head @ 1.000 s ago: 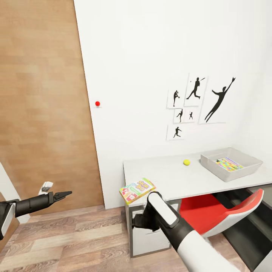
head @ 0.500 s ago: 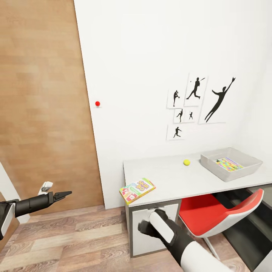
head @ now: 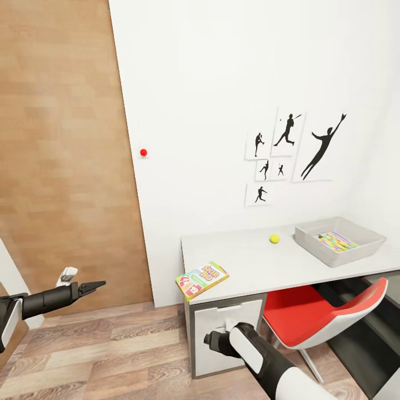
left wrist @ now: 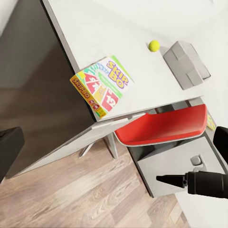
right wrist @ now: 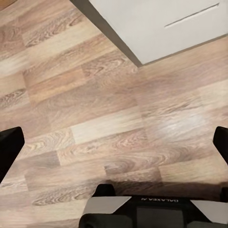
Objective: Put all the toys in the child's room - the three board games (two on the bed and one on the table), the two jigsaw puzzles on the table, and the tennis ball on the table - inside the toy box on the table in the child's room.
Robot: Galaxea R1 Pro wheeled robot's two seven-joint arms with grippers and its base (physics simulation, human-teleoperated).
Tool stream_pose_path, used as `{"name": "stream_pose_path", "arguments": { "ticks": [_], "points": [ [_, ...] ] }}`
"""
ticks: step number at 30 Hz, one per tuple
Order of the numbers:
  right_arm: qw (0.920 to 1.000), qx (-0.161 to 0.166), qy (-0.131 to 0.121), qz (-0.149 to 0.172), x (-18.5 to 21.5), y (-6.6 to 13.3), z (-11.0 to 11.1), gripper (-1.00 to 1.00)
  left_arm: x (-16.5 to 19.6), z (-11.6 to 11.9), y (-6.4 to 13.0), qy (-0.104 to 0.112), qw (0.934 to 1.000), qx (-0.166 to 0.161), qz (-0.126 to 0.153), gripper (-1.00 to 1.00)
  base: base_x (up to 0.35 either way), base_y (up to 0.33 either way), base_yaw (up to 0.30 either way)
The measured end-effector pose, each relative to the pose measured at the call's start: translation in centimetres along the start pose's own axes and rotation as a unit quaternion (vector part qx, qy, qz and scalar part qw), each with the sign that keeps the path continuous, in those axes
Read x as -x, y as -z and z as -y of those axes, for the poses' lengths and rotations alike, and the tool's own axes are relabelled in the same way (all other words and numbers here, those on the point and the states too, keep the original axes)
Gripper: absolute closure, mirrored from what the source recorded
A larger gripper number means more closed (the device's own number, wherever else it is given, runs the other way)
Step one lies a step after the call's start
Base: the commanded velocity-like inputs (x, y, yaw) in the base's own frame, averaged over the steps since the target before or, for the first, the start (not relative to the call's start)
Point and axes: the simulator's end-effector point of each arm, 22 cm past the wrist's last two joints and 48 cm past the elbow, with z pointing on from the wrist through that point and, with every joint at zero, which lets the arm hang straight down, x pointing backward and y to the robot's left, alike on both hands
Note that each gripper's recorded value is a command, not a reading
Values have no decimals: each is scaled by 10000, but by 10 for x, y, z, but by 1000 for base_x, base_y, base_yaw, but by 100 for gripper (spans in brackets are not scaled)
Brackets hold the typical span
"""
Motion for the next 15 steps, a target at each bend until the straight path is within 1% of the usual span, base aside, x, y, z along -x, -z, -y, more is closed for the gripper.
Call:
{"name": "stream_pose_path", "arguments": {
  "ticks": [4, 6, 7, 8, 10, 11, 13, 14, 15],
  "points": [
    [10000, 40, 9, 36, 3, 1, 0, -100, 0, 0, 0, 0, 10000, 7, -1, -100, 0, 0, 0],
    [9998, 170, 34, 82, 7, 4, -7, -100, 0, 0, 0, 2, 10000, 9, -3, -100, 0, 0, 0],
    [9992, 359, 76, 143, 13, 8, -18, -100, 0, 0, 0, 1, 10000, 8, -2, -100, 0, 0, 0],
    [9987, 472, 104, 180, 17, 11, -23, -100, 0, 0, 0, 1, 10000, 9, -2, -100, 0, 0, 0],
    [9953, 891, 258, 285, 33, 25, -37, -100, 0, 0, 0, -1, 10000, 9, -3, -100, 0, 0, 0],
    [9927, 1111, 347, 330, 41, 35, -44, -100, 0, 0, 0, 0, 10000, 8, -1, -100, 0, 0, 0],
    [9847, 1593, 516, 487, 58, 57, -60, -100, 0, 0, 0, -1, 10000, 9, -2, -100, 0, 0, 0],
    [9820, 1721, 562, 534, 62, 63, -65, -100, 0, 0, 0, -1, 10000, 9, -3, -100, 0, 0, 0],
    [9769, 1945, 638, 619, 69, 75, -75, -100, 0, 0, 0, -1, 10000, 12, -2, -100, 0, 0, 0]
  ]
}}
